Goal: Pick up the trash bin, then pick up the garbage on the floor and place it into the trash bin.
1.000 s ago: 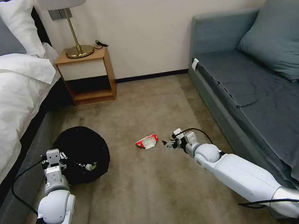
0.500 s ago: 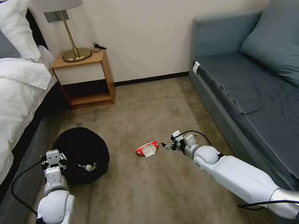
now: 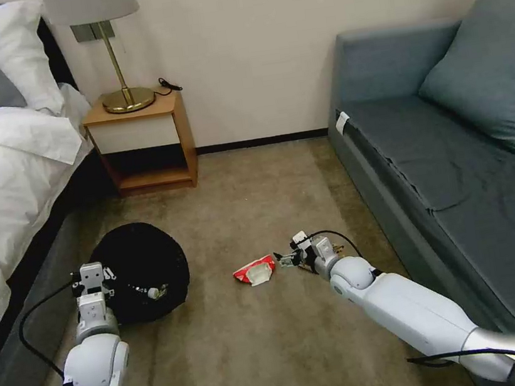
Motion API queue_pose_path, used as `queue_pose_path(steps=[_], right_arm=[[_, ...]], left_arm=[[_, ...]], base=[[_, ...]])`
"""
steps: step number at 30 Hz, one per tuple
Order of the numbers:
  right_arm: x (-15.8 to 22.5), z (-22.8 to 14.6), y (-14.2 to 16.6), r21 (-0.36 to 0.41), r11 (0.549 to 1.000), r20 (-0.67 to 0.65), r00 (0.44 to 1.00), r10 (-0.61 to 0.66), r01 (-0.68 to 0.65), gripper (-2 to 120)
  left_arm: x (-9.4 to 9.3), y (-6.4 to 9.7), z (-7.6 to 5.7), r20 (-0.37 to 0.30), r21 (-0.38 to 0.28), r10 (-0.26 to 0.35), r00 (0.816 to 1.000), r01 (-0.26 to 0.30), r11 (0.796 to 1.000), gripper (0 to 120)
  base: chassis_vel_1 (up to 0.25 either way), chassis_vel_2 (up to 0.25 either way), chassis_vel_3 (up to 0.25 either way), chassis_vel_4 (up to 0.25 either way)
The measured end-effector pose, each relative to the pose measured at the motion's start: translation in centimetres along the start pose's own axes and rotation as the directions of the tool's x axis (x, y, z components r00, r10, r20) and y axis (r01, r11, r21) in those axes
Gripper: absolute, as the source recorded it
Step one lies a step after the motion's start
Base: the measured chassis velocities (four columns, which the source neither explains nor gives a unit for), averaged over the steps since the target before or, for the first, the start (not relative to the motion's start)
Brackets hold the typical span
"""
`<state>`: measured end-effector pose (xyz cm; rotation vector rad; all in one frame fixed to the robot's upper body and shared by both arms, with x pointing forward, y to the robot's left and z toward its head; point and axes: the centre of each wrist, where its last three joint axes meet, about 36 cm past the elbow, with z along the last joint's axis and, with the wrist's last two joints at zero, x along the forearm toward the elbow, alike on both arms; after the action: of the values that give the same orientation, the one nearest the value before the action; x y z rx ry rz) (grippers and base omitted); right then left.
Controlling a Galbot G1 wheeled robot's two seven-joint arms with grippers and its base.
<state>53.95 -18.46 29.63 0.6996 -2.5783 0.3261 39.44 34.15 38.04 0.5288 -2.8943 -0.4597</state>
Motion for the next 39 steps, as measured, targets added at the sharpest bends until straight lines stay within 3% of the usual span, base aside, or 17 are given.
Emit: queue_pose_path(steps=[26, 34, 37, 39], right_arm=[[0.5, -0.2, 0.1, 0.046, 0.998, -0.009, 0.999, -0.032, 0.032, 100], [1.5, -0.7, -0.3, 0.137, 0.978, -0.062, 0.987, -0.148, 0.155, 100], [1.6, -4.0, -1.6, 0.225, 0.929, -0.107, 0.955, -0.275, 0.293, 100], [1.4, -4.9, -1.8, 0.244, 0.915, -0.118, 0.946, -0.302, 0.322, 100]], left_arm=[[0.0, 0.1, -0.2, 0.009, -0.002, -0.001, 1.000, 0.001, 1.000, 4], [-0.2, 0.3, -0.2, 0.008, -0.002, -0.006, 1.000, 0.006, 1.000, 4], [-0.1, 0.5, -0.5, 0.016, -0.007, -0.007, 1.000, 0.008, 1.000, 4], [0.1, 0.5, -0.5, 0.015, -0.006, -0.006, 1.000, 0.006, 1.000, 4]], base=[[-0.118, 0.120, 0.119, -0.116], [-0.089, 0.080, 0.079, -0.087], [-0.081, 0.061, 0.071, -0.081], [-0.072, 0.053, 0.044, -0.061]])
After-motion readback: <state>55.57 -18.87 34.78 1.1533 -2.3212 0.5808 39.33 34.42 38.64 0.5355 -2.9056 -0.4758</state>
